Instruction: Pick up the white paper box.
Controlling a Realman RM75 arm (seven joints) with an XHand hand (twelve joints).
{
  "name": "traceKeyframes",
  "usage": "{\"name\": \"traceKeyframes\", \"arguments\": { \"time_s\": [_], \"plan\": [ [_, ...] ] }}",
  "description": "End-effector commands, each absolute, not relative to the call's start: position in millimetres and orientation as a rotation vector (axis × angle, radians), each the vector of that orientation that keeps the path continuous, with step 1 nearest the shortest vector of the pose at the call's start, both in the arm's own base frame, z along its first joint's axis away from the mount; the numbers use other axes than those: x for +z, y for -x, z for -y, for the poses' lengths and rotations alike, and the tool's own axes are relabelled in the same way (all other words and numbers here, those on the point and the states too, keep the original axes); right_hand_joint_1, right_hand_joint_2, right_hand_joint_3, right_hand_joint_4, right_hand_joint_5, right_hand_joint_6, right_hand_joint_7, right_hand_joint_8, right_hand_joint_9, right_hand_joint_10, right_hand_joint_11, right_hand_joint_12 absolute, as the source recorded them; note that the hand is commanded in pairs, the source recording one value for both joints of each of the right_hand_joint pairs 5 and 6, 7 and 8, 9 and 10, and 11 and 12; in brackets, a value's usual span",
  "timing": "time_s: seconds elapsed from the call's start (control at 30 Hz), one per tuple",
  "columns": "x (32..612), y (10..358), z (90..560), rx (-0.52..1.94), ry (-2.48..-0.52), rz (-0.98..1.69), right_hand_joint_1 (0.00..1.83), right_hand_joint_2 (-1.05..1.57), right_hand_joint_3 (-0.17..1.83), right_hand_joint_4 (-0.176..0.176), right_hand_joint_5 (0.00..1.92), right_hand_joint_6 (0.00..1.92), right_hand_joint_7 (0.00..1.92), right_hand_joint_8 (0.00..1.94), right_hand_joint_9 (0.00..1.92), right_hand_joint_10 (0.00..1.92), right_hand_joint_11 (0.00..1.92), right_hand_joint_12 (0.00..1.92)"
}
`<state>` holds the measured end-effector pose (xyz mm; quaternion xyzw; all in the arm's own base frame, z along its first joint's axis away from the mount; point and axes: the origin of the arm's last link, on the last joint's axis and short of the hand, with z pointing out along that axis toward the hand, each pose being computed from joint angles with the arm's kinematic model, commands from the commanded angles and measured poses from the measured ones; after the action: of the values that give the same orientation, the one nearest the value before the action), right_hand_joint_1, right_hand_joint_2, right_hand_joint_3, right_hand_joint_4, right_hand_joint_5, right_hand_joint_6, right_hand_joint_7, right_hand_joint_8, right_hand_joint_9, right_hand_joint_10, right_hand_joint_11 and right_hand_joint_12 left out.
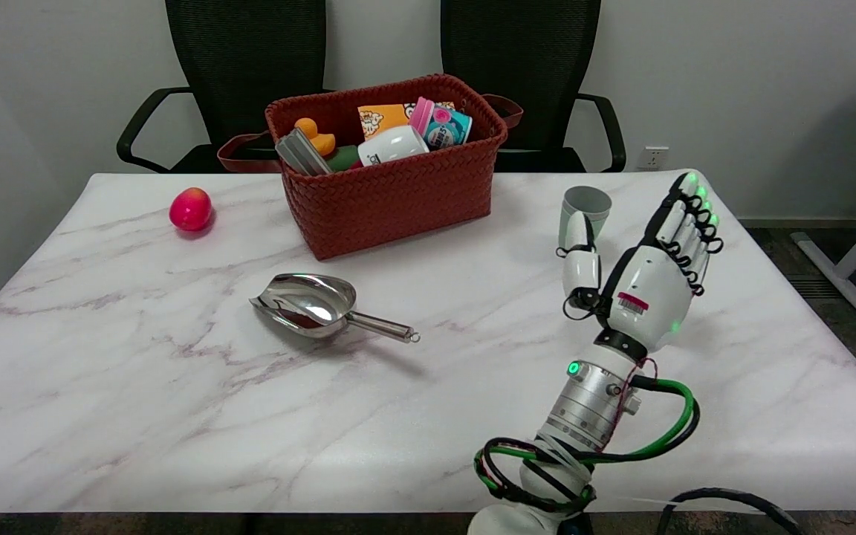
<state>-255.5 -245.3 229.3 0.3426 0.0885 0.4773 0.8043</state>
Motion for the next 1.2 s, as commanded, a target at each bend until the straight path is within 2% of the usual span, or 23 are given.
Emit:
{"name": "traceKeyframes", "arguments": {
  "time_s": [0.03,0.1,0.17,0.3,0.37,0.5,0.57,0.77,1.2],
  "plan": [
    [241,256,263,1.021,-0.527,-0.165,0.49,1.24,-0.08,0.000,0.00,0.00,0.00,0.00,0.00,0.00,0.03,0.03],
    [243,251,264,1.043,-0.516,-0.164,0.48,1.24,-0.07,0.000,0.00,0.00,0.00,0.00,0.00,0.00,0.05,0.05],
    [244,248,264,1.061,-0.507,-0.157,0.50,1.19,-0.09,0.000,0.00,0.00,0.00,0.00,0.00,0.00,0.16,0.16],
    [246,245,262,1.144,-0.516,-0.144,0.56,1.12,-0.03,0.000,0.00,0.00,0.00,0.00,0.00,0.00,0.17,0.17],
    [249,246,260,1.214,-0.528,-0.130,0.67,1.05,-0.17,0.000,0.00,0.00,0.00,0.00,0.00,0.00,0.14,0.14],
    [258,251,255,1.368,-0.541,-0.076,0.78,1.01,-0.17,0.000,0.00,0.00,0.00,0.00,0.00,0.00,0.12,0.12],
    [261,252,252,1.388,-0.543,-0.064,0.79,1.00,-0.17,0.000,0.00,0.00,0.00,0.00,0.00,0.00,0.02,0.02],
    [269,256,243,1.444,-0.549,-0.049,0.75,0.99,-0.17,0.000,0.00,0.00,0.00,0.00,0.00,0.00,0.00,0.00],
    [293,279,239,1.556,-0.488,0.024,0.56,1.19,-0.11,0.000,0.00,0.00,0.00,0.00,0.00,0.00,0.00,0.00]
  ]
}}
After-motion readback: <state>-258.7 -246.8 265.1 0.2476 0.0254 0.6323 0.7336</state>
